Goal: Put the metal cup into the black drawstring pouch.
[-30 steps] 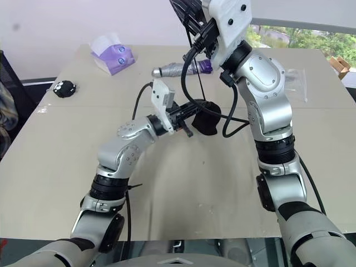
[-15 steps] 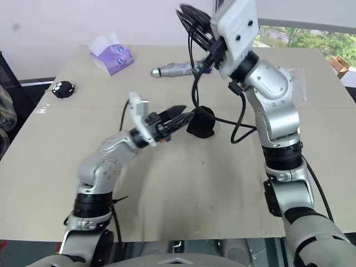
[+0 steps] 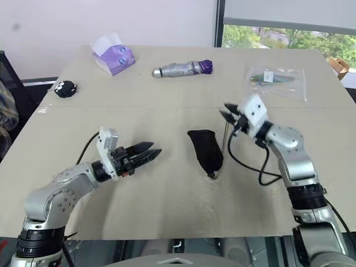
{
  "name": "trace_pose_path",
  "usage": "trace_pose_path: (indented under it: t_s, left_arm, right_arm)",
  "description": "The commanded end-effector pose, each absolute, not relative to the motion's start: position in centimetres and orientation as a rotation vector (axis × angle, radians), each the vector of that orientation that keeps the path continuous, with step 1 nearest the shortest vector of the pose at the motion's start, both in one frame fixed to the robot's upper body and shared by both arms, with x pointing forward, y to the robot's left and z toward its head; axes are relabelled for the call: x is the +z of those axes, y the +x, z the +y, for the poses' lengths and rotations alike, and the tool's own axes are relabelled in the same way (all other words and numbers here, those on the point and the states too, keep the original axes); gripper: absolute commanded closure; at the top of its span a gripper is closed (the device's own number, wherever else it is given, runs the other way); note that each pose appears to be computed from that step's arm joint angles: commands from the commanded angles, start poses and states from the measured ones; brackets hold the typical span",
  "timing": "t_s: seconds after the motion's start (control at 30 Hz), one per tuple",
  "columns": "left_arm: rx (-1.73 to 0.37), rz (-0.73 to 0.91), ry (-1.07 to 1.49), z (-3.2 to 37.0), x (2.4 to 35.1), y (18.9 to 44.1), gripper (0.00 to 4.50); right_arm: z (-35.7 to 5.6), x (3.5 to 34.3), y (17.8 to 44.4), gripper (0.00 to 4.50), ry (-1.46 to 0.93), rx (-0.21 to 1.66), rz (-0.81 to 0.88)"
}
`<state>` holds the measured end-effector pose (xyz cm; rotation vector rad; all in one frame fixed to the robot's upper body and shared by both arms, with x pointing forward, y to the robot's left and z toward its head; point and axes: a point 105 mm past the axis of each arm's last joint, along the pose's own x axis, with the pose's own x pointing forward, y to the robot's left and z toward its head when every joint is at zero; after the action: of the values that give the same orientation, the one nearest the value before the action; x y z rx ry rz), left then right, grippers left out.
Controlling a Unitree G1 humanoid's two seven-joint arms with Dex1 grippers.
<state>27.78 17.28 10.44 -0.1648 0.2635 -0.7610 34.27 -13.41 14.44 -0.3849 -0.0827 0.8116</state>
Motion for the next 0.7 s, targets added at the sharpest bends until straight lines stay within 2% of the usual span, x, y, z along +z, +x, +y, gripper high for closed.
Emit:
trace_pose_path:
  t_s: [0.03, 0.23, 0.3, 0.47, 0.6, 0.7]
  left_arm:
    - [-0.643, 0.223, -0.057, 18.4, 9.8, 28.7, 1.72]
    - [-0.625, 0.209, 0.001, 18.9, 8.6, 27.6, 1.72]
    - [-0.613, 0.223, 0.027, 19.3, 8.1, 27.3, 1.72]
    - [-0.590, 0.236, 0.052, 20.2, 7.4, 26.4, 1.72]
    - [-0.598, 0.252, 0.077, 20.5, 6.8, 25.2, 1.72]
    - [-0.611, 0.248, 0.085, 20.3, 6.8, 24.7, 1.72]
  right_arm:
    - [-15.2, 14.0, 34.2, 2.07, -0.413, 0.783, -0.102]
    - [-20.0, 10.6, 33.1, 2.07, -0.441, 0.766, 0.013]
    - [-21.8, 10.0, 32.3, 2.07, -0.377, 0.752, 0.038]
    - [-26.0, 7.8, 29.7, 2.07, -0.318, 0.772, 0.157]
    - [-29.7, 7.0, 27.3, 2.07, -0.320, 0.769, 0.201]
    - [-30.7, 7.0, 25.7, 2.07, -0.279, 0.801, 0.191]
